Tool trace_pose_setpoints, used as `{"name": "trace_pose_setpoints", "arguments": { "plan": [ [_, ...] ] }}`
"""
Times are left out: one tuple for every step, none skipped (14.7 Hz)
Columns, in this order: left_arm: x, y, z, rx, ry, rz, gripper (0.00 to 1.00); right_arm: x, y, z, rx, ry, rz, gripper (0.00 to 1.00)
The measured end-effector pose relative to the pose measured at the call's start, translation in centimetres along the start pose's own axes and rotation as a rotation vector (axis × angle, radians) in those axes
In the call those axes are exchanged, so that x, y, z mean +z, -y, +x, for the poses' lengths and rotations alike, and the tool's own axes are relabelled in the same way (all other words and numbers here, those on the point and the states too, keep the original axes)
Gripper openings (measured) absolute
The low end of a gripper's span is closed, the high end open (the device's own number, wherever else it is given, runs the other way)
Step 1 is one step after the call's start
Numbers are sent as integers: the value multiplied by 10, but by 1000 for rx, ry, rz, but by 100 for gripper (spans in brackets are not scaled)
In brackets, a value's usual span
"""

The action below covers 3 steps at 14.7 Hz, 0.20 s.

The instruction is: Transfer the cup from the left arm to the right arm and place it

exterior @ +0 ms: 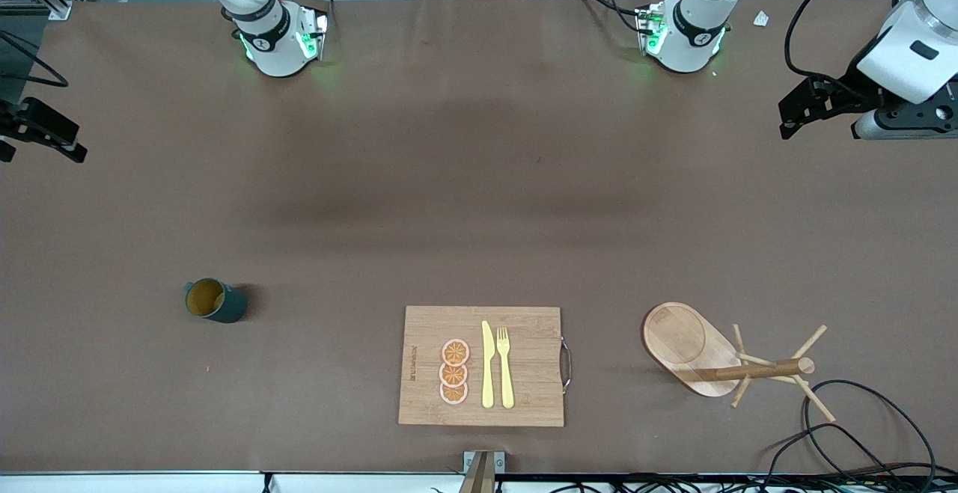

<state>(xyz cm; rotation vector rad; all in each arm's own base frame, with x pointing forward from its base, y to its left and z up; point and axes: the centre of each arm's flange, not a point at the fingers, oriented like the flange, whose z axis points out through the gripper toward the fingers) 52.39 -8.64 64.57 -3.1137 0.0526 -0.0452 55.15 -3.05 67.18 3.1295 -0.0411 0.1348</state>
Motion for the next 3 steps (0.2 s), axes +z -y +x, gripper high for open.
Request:
{"name": "trace_pose_setpoints", "arguments": {
  "plan": [
    [0,0,0,2,-1,0,100,-5,0,0,0,-9,0,100],
    [-1,1,0,9,-2,0,100,-6,0,0,-1,-12,0,100],
    [-1,1,0,16,-3,0,100,-6,1,0,-2,-11,0,100]
  ]
}}
